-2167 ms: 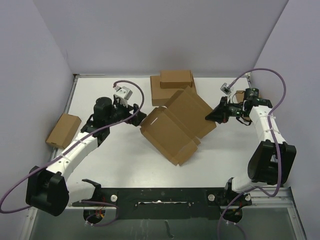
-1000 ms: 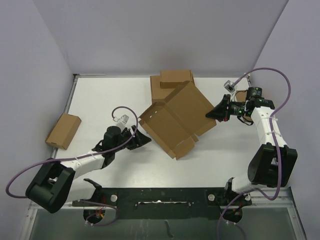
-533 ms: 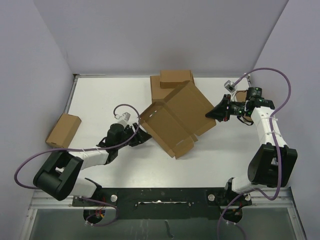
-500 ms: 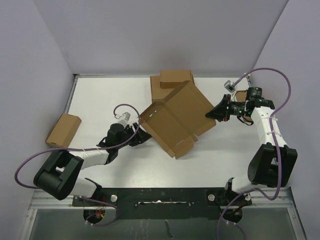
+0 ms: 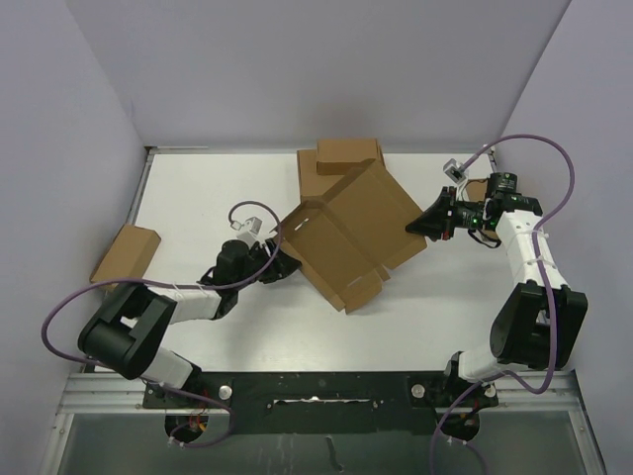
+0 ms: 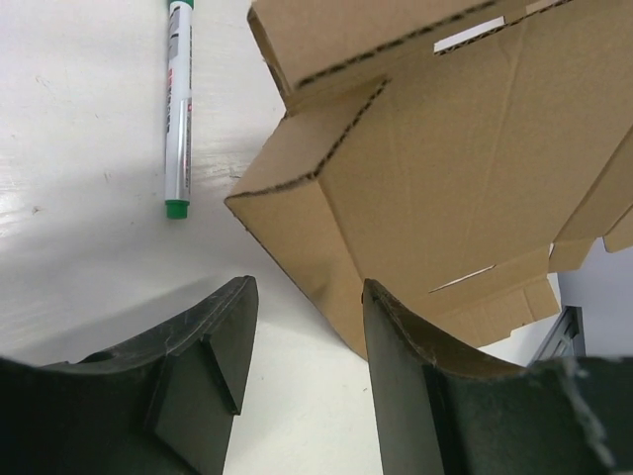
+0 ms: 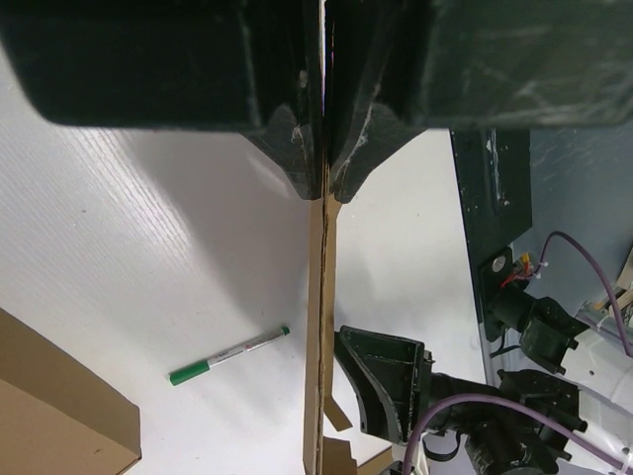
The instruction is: Fold the paper box
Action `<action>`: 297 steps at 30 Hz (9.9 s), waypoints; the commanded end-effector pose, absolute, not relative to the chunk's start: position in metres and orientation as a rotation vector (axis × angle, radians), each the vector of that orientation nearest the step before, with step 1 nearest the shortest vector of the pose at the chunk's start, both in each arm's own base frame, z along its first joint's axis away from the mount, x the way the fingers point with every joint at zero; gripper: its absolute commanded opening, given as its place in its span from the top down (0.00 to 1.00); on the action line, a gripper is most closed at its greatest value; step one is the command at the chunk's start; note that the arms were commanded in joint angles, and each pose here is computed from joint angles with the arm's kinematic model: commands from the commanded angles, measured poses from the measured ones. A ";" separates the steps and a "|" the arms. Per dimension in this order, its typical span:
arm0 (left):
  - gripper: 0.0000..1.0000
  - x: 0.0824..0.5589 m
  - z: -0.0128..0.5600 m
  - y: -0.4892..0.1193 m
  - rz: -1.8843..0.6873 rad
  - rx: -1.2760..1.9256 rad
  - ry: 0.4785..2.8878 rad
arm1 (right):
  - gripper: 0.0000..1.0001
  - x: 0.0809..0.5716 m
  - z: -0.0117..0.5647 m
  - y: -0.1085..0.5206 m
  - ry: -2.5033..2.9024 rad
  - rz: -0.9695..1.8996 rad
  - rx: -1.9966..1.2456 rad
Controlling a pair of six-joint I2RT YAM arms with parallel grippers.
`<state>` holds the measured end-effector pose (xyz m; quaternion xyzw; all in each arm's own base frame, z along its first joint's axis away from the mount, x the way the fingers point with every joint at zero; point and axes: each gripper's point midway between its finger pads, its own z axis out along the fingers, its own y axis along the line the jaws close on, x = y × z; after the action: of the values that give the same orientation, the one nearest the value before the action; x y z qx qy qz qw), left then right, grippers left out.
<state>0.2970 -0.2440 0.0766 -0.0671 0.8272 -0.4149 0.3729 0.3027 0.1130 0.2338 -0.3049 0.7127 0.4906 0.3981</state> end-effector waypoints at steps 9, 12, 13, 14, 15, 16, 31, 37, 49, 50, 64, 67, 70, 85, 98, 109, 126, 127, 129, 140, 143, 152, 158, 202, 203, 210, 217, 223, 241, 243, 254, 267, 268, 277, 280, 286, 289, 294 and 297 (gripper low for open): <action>0.58 0.322 0.102 -0.258 -1.091 -0.116 1.995 | 1.00 0.300 0.244 0.121 1.745 1.300 -0.788; 0.60 0.323 0.101 -0.258 -1.093 -0.117 1.994 | 1.00 0.300 0.243 0.122 1.745 1.305 -0.788; 0.63 0.324 0.101 -0.258 -1.096 -0.117 1.991 | 1.00 0.300 0.243 0.122 1.746 1.307 -0.786; 0.67 0.324 0.101 -0.259 -1.098 -0.116 1.987 | 1.00 0.299 0.243 0.122 1.744 1.308 -0.788; 0.73 0.324 0.102 -0.259 -1.102 -0.115 1.984 | 1.00 0.300 0.243 0.122 1.744 1.310 -0.786; 0.76 0.324 0.102 -0.259 -1.106 -0.114 1.981 | 1.00 0.299 0.243 0.122 1.743 1.314 -0.784; 1.00 0.325 0.104 -0.263 -1.088 -0.020 1.953 | 1.00 0.293 0.245 0.136 1.704 1.467 -0.762; 1.00 0.327 0.107 -0.265 -1.069 0.060 1.928 | 1.00 0.292 0.238 0.146 1.716 1.560 -0.737; 1.00 0.327 0.108 -0.273 -1.098 0.127 1.907 | 1.00 0.296 0.215 0.157 1.822 1.581 -0.724; 1.00 0.326 0.107 -0.273 -1.099 0.128 1.909 | 1.00 0.297 0.212 0.157 1.837 1.573 -0.720; 0.92 0.307 0.107 -0.262 -1.137 0.059 1.967 | 1.00 0.307 0.212 0.141 1.866 1.479 -0.678; 0.81 0.297 0.115 -0.253 -1.159 0.011 1.971 | 1.00 0.309 0.213 0.137 1.869 1.453 -0.673; 0.69 0.286 0.127 -0.243 -1.157 -0.041 1.971 | 1.00 0.310 0.213 0.135 1.874 1.440 -0.668; 0.38 0.243 0.169 -0.198 -1.064 -0.200 1.985 | 1.00 0.308 0.220 0.133 1.837 1.461 -0.665; 0.39 0.254 0.218 -0.253 -1.198 -0.258 1.896 | 1.00 0.305 0.228 0.133 1.798 1.513 -0.651; 0.33 0.301 0.242 -0.339 -1.272 -0.187 1.826 | 1.00 0.296 0.243 0.138 1.745 1.595 -0.652; 0.36 0.310 0.248 -0.357 -1.279 -0.152 1.728 | 1.00 0.284 0.253 0.153 1.710 1.662 -0.712; 0.38 0.309 0.249 -0.357 -1.283 -0.151 1.717 | 1.00 0.283 0.252 0.155 1.712 1.666 -0.717; 0.41 0.309 0.252 -0.357 -1.288 -0.149 1.701 | 1.00 0.283 0.249 0.159 1.720 1.671 -0.724; 0.62 0.301 0.246 -0.358 -1.298 -0.134 1.704 | 1.00 0.286 0.236 0.166 1.773 1.653 -0.718; 0.64 0.299 0.244 -0.359 -1.303 -0.129 1.712 | 1.00 0.289 0.232 0.165 1.791 1.632 -0.707; 0.76 0.291 0.241 -0.360 -1.328 -0.080 1.706 | 1.00 0.292 0.233 0.158 1.788 1.628 -0.684; 0.93 0.286 0.240 -0.363 -1.352 -0.049 1.697 | 1.00 0.294 0.234 0.155 1.786 1.624 -0.674; 0.72 0.275 0.244 -0.360 -1.483 -0.011 1.642 | 1.00 0.288 0.252 0.147 1.708 1.636 -0.696; 0.69 0.273 0.243 -0.355 -1.477 -0.011 1.641 | 1.00 0.287 0.254 0.146 1.696 1.614 -0.712; 0.49 0.254 0.232 -0.307 -1.358 0.042 1.648 | 1.00 0.285 0.269 0.137 1.655 1.483 -0.763; 0.32 0.232 0.226 -0.247 -1.214 0.053 1.640 | 1.00 0.283 0.269 0.132 1.661 1.409 -0.794; 0.25 0.225 0.214 -0.215 -1.188 -0.021 1.655 | 1.00 0.279 0.276 0.128 1.604 1.377 -0.815; 0.11 0.243 0.185 -0.224 -1.270 -0.067 1.719 | 1.00 0.279 0.282 0.117 1.502 1.378 -0.772; 0.11 0.245 0.184 -0.224 -1.276 -0.074 1.720 | 1.00 0.277 0.284 0.117 1.486 1.379 -0.774; 0.09 0.250 0.179 -0.224 -1.300 -0.103 1.728 | 1.00 0.272 0.290 0.119 1.438 1.369 -0.787; 0.04 0.256 0.171 -0.222 -1.301 -0.139 1.750 | 1.00 0.265 0.298 0.122 1.381 1.396 -0.782; 0.06 0.257 0.171 -0.223 -1.299 -0.136 1.748 | 1.00 0.265 0.299 0.122 1.375 1.400 -0.784; 0.21 0.283 0.169 -0.234 -1.254 -0.106 1.777 | 1.00 0.261 0.305 0.122 1.366 1.440 -0.776; 0.27 0.295 0.167 -0.238 -1.229 -0.086 1.775 | 1.00 0.259 0.309 0.123 1.362 1.435 -0.786; 0.34 0.317 0.164 -0.239 -1.174 -0.090 1.761 | 1.00 0.260 0.320 0.126 1.382 1.398 -0.818; 0.34 0.323 0.161 -0.237 -1.147 -0.090 1.753 | 1.00 0.263 0.324 0.128 1.399 1.373 -0.821; 0.34 0.331 0.159 -0.239 -1.145 -0.081 1.724 | 1.00 0.267 0.334 0.128 1.429 1.373 -0.781; 0.34 0.335 0.164 -0.242 -1.163 -0.076 1.693 | 1.00 0.271 0.338 0.129 1.439 1.375 -0.784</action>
<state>0.3130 -0.2370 0.1211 -0.0507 0.7607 -0.4616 0.4534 0.2748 0.1195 0.3027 -0.3504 0.6334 0.5211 0.4521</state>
